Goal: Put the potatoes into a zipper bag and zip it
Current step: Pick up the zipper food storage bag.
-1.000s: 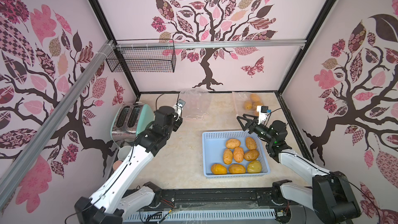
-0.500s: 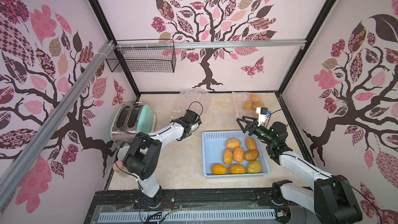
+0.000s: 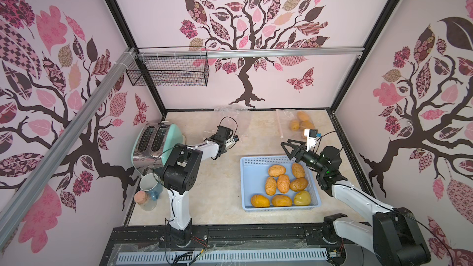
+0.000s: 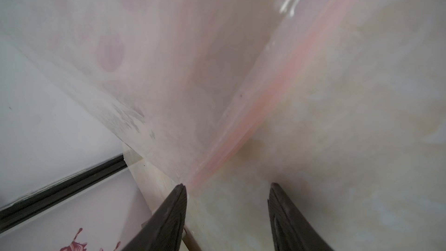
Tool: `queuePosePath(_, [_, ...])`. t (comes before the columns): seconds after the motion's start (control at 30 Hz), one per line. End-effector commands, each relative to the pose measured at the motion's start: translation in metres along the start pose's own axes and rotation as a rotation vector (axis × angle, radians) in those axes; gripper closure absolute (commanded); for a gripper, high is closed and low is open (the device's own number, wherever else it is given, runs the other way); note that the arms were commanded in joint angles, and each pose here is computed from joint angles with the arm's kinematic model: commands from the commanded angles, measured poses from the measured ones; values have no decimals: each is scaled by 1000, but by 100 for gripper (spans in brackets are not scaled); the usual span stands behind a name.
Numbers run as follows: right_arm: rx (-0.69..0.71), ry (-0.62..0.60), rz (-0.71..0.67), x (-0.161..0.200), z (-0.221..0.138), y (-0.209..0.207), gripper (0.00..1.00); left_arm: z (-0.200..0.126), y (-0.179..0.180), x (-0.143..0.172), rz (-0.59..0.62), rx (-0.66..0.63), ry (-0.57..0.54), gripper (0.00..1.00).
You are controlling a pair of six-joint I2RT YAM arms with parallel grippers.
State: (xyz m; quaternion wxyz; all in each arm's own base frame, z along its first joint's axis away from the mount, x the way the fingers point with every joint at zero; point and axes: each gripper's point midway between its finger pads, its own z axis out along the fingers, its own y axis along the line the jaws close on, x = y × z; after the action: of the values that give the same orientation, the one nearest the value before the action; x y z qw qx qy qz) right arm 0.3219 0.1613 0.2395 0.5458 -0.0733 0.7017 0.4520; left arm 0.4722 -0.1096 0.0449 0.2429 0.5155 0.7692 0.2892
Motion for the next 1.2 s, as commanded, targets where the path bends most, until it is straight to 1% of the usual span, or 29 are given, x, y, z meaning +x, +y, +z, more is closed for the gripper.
queuePosePath(0.0, [-28,-11,-13,-4,0,7,20,-4,29,-23,-24,-76,-81,44])
queuePosePath(0.27, [-25,-5,-16,-2,1,6,20,2,44,-32,-44,-133,-110,46])
queuePosePath(0.4, [-20,-3,-15,-1,1,4,20,5,44,-37,-48,-132,-125,47])
queuePosePath(0.5, [-22,-2,-12,-1,1,5,21,6,36,-37,-37,-105,-131,47])
queuePosePath(0.63, [-22,-1,-10,-1,1,5,21,3,35,-35,-27,-93,-137,47])
queuePosePath(0.7, [-23,0,-9,0,1,5,21,3,31,-36,-16,-65,-142,47])
queuePosePath(0.8, [-25,0,-7,0,1,5,21,6,31,-38,-21,-72,-147,48])
queuePosePath(0.87, [-28,-1,-6,-1,1,6,21,9,36,-39,-38,-107,-150,48])
queuePosePath(0.93, [-31,-3,-7,-1,1,7,21,13,37,-40,-29,-127,-147,48])
queuePosePath(1.0, [-30,-2,-7,-1,1,6,21,19,38,-38,-19,-163,-138,49])
queuePosePath(1.03, [-32,0,-7,0,1,7,21,19,44,-41,-31,-197,-152,49])
queuePosePath(1.17, [-29,5,-3,1,2,5,21,23,48,-44,-34,-233,-162,49])
